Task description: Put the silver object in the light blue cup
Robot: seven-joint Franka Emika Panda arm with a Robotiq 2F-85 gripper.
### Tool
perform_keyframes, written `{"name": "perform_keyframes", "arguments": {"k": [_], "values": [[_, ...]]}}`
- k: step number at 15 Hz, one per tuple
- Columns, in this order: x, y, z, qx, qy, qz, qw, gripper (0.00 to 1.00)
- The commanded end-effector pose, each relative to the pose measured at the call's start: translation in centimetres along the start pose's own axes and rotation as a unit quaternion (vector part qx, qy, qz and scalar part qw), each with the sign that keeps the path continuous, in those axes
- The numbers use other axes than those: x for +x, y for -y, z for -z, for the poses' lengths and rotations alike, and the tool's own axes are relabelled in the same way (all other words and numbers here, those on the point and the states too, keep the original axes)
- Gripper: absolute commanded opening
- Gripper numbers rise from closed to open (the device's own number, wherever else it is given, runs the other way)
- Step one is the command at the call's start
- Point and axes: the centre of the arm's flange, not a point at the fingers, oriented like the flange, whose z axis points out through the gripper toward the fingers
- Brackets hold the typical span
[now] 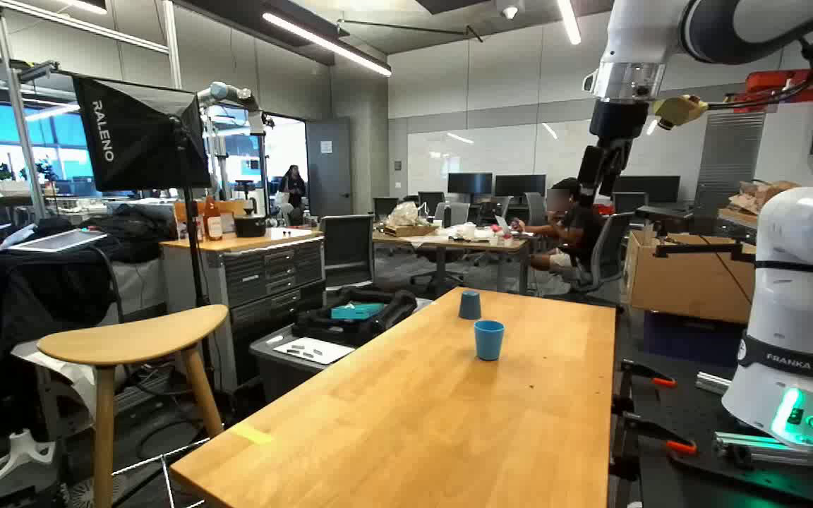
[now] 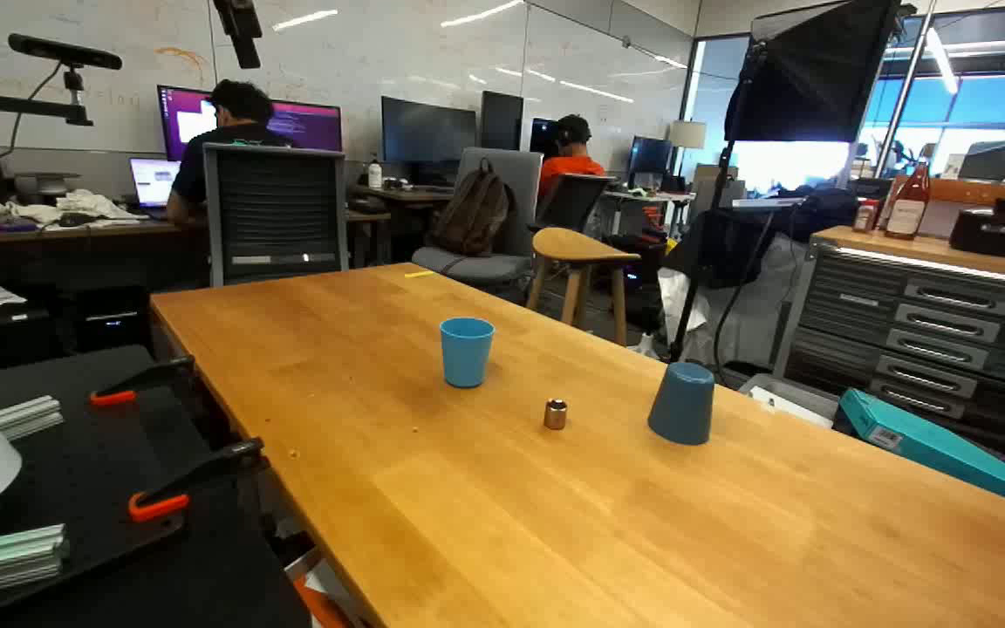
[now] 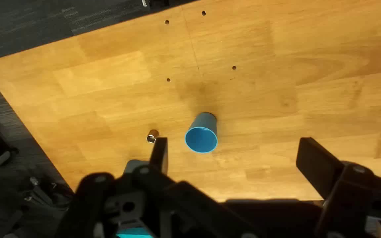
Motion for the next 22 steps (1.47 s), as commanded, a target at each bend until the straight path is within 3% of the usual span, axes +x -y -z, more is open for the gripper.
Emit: {"name": "perform_keyframes", "arguments": {"k": [1, 5, 7, 10, 13, 17, 19, 22], "values": [[0.0, 0.0, 0.1, 0.001, -0.001, 0.0, 1.0, 1.0], [0.6, -0.2, 0.1, 0.006, 0.002, -0.004, 1.0, 1.0], [2.9, -1.6, 0.1, 0.032, 0.02, -0.013, 0.9992, 1.0], [9.2, -6.0, -1.7, 0.088, 0.052, -0.07, 0.9923, 1.0], [14.0, -10.5, -5.8, 0.127, 0.078, -0.14, 0.9789, 1.0], [19.8, -15.2, -13.5, 0.172, 0.085, -0.243, 0.9508, 1.0], [22.4, -16.5, -17.7, 0.181, 0.08, -0.284, 0.9381, 1.0], [25.5, -17.7, -24.3, 0.165, 0.085, -0.326, 0.927, 1.0]]}}
